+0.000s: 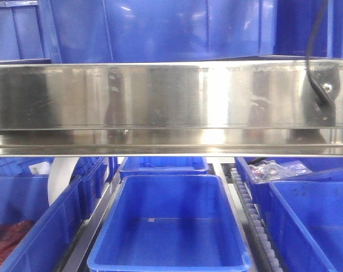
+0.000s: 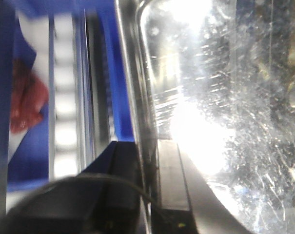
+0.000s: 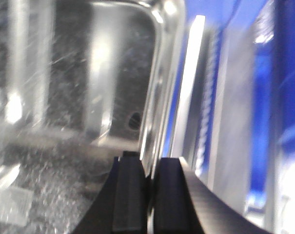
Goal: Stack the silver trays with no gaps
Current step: 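Lift the held silver tray off the shelf with both grippers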
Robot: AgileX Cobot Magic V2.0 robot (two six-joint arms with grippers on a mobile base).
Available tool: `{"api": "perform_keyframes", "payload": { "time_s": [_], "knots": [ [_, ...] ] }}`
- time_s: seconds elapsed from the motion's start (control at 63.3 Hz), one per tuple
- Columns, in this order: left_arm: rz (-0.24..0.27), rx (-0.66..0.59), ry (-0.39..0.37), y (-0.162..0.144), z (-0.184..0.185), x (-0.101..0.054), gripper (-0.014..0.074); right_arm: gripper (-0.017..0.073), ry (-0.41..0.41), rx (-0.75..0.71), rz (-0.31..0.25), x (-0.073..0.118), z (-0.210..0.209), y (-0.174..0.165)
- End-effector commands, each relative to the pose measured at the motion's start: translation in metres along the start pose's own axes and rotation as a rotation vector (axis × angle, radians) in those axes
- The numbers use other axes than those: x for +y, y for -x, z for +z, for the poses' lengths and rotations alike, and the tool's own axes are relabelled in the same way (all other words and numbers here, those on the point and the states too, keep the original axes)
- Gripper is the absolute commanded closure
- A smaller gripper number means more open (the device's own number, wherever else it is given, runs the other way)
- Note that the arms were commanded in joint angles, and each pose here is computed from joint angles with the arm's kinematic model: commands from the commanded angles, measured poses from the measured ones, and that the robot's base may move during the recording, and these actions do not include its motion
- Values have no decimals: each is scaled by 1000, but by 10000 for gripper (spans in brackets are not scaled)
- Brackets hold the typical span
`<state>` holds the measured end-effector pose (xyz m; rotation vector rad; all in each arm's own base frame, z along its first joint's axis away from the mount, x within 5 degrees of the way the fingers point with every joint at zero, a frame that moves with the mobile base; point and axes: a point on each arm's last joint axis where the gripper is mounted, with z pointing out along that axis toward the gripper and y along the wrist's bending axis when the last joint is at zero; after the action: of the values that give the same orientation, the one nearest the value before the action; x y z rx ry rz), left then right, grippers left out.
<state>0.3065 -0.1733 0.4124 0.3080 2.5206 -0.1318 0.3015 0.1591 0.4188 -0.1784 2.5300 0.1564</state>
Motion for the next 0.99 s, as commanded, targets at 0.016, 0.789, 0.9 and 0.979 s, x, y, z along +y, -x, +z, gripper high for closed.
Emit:
{"api": "perform_keyframes", "payload": {
  "time_s": [0.016,0.789,0.9,0.979],
  "knots": [
    [61,34,14,-24,-28,2,635,502,29,-70,-21,-3,-33,-17],
    [75,82,-61,-71,-49,-2,636,502,59,-48,-5,-19,-57,-67],
    [73,87,-68,-71,-49,-3,636,502,59,-48,-5,-19,-57,-67],
    [73,87,-70,-71,-49,-3,636,502,59,-48,-5,-19,-57,-67]
  ]
}}
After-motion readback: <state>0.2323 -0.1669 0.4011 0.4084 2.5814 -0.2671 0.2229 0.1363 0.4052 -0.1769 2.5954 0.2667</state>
